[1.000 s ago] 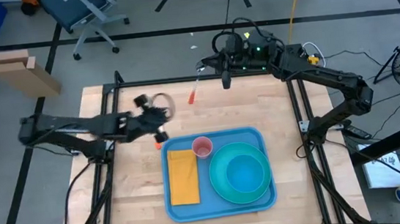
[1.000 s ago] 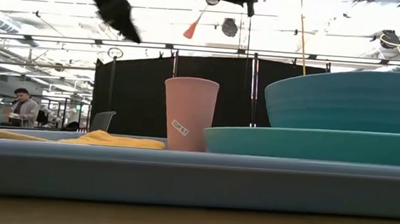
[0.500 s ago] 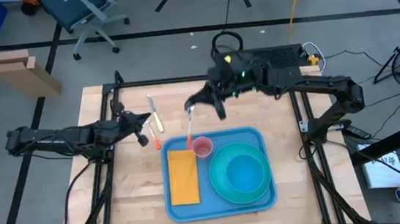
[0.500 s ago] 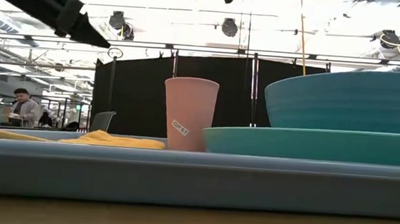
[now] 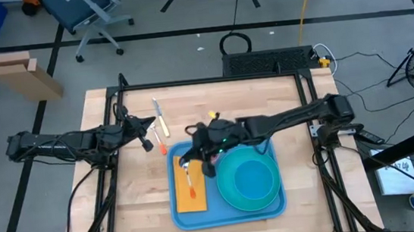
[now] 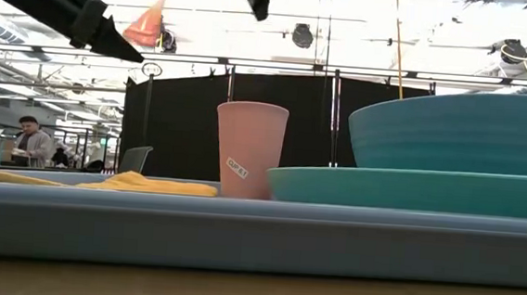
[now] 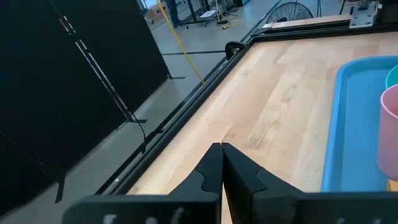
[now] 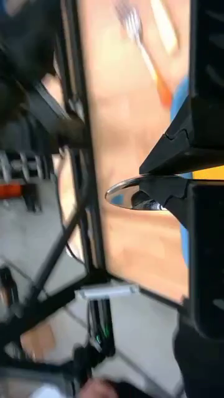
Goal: Set up tray
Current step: Put the orange spoon on the yellow napkin
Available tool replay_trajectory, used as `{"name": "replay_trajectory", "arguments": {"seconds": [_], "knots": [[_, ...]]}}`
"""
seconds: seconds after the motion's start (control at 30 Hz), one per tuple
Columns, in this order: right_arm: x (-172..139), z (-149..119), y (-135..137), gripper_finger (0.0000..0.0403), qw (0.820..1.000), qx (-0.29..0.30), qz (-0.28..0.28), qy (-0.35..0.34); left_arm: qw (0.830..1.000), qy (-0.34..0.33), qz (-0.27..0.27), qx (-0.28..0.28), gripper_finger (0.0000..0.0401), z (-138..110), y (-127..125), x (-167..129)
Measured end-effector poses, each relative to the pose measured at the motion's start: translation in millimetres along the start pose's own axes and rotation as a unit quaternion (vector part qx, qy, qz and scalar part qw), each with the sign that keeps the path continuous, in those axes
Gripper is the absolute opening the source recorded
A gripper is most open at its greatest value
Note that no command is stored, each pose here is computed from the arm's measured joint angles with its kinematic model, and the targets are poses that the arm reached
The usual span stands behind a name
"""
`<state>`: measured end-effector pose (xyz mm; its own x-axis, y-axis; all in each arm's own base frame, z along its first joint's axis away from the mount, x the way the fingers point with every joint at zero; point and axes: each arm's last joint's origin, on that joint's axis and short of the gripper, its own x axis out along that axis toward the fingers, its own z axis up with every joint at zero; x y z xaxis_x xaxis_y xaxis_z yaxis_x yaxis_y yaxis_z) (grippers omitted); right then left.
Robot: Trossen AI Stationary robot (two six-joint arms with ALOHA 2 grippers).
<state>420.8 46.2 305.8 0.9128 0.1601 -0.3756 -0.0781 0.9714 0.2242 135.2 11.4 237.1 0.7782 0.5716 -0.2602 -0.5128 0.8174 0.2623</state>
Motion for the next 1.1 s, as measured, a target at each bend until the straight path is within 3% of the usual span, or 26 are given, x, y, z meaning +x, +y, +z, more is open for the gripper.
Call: {"name": "replay_trajectory", "arguments": {"seconds": [0.07,0.2,0.33,0.5,0.63,0.97,1.1], "knots": [[13.0,-8.2,-2.0,0.0,1.0,0.015,0.008,0.004,1.0,0.001,0.0,0.0,0.0017,-0.1,0.0,0.0],[32.4,-26.5,-10.3,0.0,0.998,0.033,-0.045,0.023,1.0,0.001,-0.001,-0.003,0.0027,-0.3,-0.2,0.0],[44.3,-34.6,-14.0,0.0,0.996,0.062,-0.055,0.017,1.0,0.001,-0.003,-0.004,0.002,-0.3,-0.4,-0.1],[48.5,-49.4,-21.5,0.0,0.991,0.094,-0.08,0.056,1.0,0.001,-0.004,-0.002,0.0003,-0.4,-0.5,-0.1],[38.8,-50.2,-29.9,0.0,0.984,0.111,-0.106,0.092,1.0,0.001,-0.012,-0.005,0.0016,-0.3,-0.9,-0.1],[30.5,-37.9,-29.5,0.0,0.987,0.011,-0.089,0.131,1.0,-0.006,-0.016,0.003,0.003,1.1,-1.1,-0.1],[31.1,-34.3,-31.5,0.0,0.99,0.021,-0.059,0.129,1.0,-0.009,-0.017,0.001,0.003,1.8,-1.1,-0.2]]}}
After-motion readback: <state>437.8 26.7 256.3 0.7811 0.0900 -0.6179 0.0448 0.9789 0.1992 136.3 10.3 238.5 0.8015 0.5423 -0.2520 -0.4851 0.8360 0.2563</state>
